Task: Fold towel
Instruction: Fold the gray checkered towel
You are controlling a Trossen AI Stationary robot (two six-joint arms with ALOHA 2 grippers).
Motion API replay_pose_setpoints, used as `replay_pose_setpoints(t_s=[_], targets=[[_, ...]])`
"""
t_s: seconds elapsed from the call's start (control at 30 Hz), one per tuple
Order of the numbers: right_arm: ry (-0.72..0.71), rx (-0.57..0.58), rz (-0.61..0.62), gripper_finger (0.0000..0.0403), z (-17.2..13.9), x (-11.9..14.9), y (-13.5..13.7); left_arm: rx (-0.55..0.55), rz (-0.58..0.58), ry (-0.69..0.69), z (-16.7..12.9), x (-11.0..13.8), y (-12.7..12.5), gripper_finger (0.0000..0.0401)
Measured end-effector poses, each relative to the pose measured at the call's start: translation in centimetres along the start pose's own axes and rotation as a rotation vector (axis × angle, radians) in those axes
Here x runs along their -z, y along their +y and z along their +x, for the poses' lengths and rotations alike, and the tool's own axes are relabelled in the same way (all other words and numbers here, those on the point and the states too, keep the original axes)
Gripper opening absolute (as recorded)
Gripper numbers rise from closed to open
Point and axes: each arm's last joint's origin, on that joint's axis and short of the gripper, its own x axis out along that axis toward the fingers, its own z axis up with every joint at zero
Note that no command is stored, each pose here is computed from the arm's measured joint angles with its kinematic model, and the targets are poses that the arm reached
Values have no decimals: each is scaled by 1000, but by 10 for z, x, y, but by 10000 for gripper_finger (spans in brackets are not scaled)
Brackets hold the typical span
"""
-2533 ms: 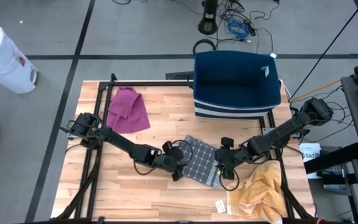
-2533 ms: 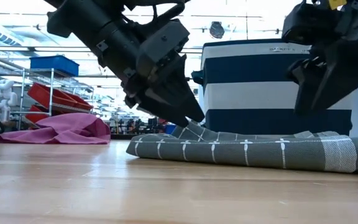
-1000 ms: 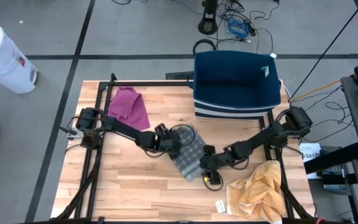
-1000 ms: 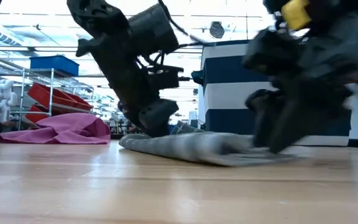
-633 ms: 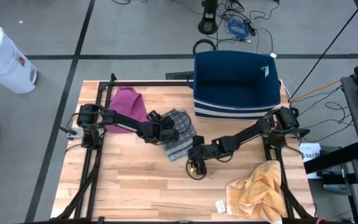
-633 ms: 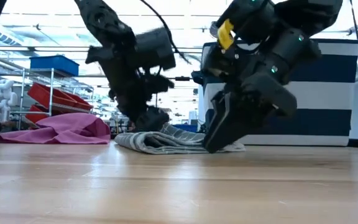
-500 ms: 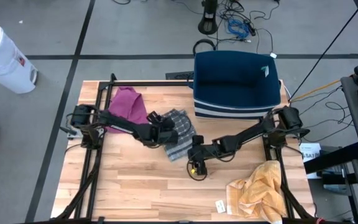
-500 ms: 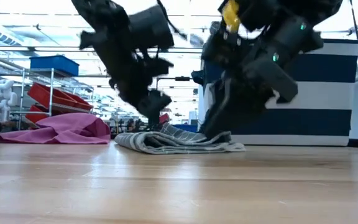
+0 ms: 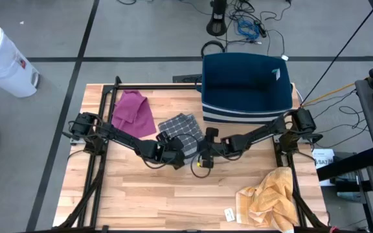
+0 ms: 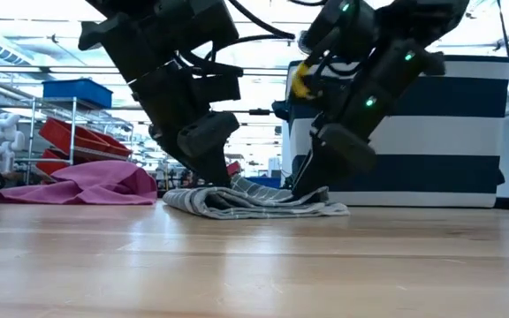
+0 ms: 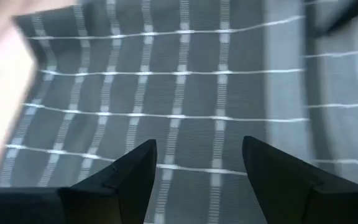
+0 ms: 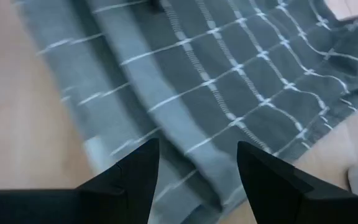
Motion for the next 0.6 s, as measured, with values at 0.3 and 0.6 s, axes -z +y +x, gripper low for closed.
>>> replay_pose_setpoints(t_s=[0.3,0.6], targets=[[-83,-148,87,203,15,-8,0,-120,33,126,4,9,18,245],[-139,-145,125,203,20,-14,-9,-233,32,141,15,5,39,245]])
